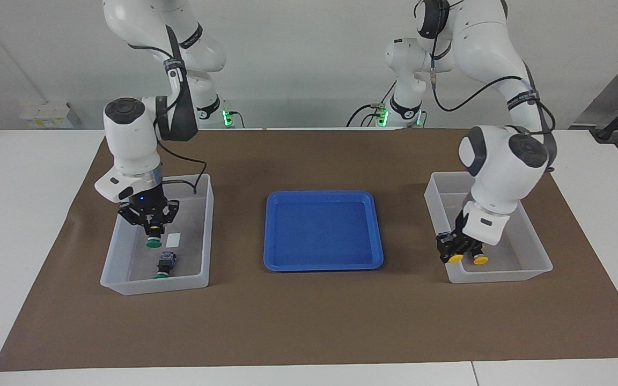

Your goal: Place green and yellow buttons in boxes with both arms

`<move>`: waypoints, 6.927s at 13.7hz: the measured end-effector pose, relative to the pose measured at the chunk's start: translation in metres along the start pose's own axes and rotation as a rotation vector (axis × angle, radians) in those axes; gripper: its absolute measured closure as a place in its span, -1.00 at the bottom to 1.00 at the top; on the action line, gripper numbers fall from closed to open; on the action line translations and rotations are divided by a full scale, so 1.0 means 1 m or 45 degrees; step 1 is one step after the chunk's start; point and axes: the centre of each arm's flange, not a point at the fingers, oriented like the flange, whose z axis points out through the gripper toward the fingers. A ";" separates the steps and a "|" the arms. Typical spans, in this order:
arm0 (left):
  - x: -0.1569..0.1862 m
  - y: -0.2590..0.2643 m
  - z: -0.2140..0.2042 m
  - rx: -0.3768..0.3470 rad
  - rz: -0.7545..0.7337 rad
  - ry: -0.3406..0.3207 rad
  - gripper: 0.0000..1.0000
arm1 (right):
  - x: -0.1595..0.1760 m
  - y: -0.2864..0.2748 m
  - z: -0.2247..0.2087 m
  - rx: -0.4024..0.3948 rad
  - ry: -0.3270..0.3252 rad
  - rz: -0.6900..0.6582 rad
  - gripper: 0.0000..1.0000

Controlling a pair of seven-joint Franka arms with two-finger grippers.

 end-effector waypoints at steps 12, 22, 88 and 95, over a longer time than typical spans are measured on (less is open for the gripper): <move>-0.022 -0.137 0.037 0.049 0.255 -0.026 0.23 | 0.005 0.020 0.084 0.076 0.103 0.062 0.37; -0.061 -0.155 0.057 0.057 0.291 -0.026 0.08 | 0.015 0.003 0.088 0.096 0.149 0.035 0.25; -0.080 -0.021 -0.180 0.102 0.402 -0.180 -1.00 | 0.004 -0.009 -0.229 0.126 -0.266 0.226 -1.00; -0.081 -0.021 -0.182 0.101 0.403 -0.181 -1.00 | 0.001 -0.012 -0.222 0.130 -0.294 0.211 -1.00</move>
